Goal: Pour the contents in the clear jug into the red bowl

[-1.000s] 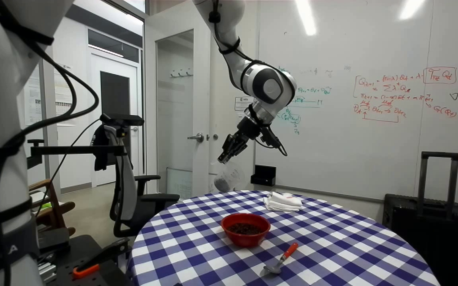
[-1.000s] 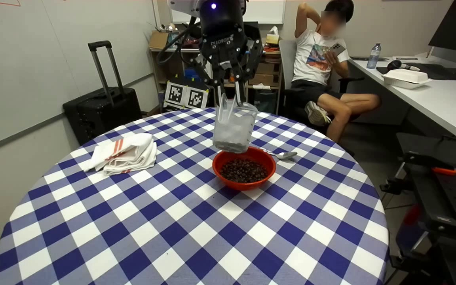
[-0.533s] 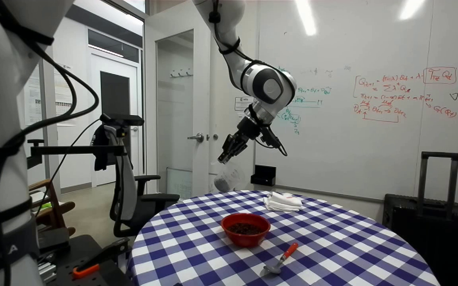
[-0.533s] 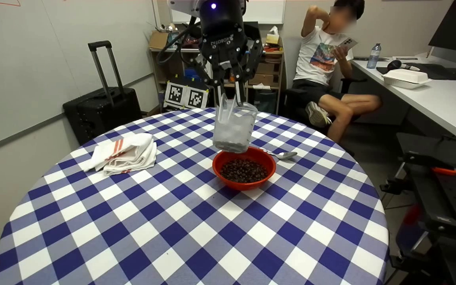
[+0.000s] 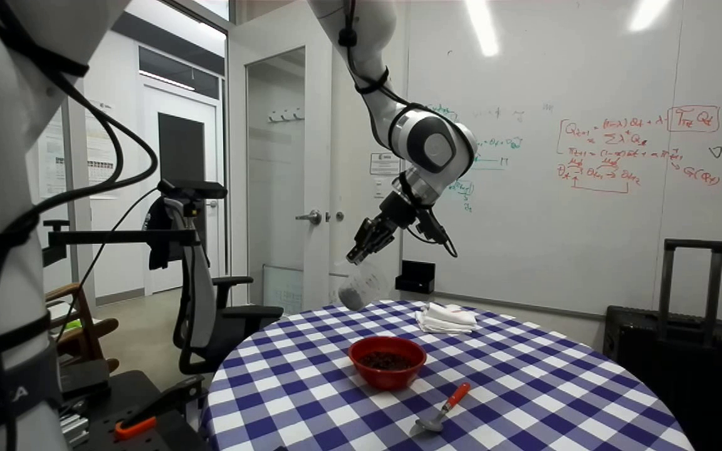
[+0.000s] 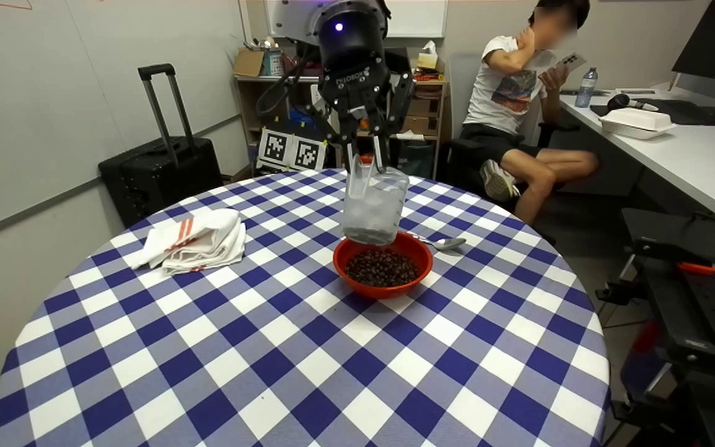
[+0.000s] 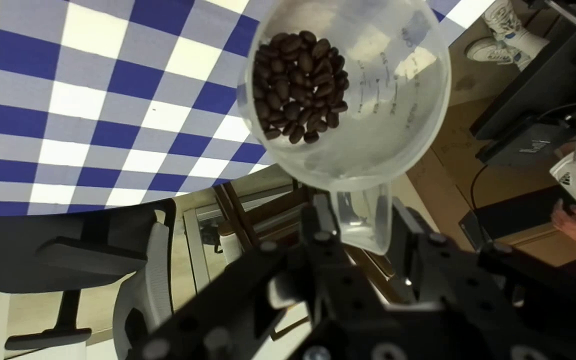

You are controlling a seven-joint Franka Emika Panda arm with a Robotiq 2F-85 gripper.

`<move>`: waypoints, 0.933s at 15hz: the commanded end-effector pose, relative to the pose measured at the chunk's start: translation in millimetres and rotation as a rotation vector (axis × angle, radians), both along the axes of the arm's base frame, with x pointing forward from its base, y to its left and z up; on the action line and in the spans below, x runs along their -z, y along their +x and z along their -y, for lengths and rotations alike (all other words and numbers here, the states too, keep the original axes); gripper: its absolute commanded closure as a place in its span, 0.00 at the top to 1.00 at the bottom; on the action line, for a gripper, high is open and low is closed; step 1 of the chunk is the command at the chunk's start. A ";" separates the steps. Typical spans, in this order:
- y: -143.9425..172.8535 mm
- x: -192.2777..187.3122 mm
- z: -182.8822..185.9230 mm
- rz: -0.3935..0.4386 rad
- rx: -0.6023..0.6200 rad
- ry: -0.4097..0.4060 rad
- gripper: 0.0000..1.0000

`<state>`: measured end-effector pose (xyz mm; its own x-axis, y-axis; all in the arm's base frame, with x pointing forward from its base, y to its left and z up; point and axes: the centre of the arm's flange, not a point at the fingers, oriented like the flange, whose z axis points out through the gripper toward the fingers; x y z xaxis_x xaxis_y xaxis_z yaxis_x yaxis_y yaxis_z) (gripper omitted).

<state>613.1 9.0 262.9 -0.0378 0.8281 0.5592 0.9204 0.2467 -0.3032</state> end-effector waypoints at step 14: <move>47.4 26.7 55.1 -0.251 -0.029 0.373 0.07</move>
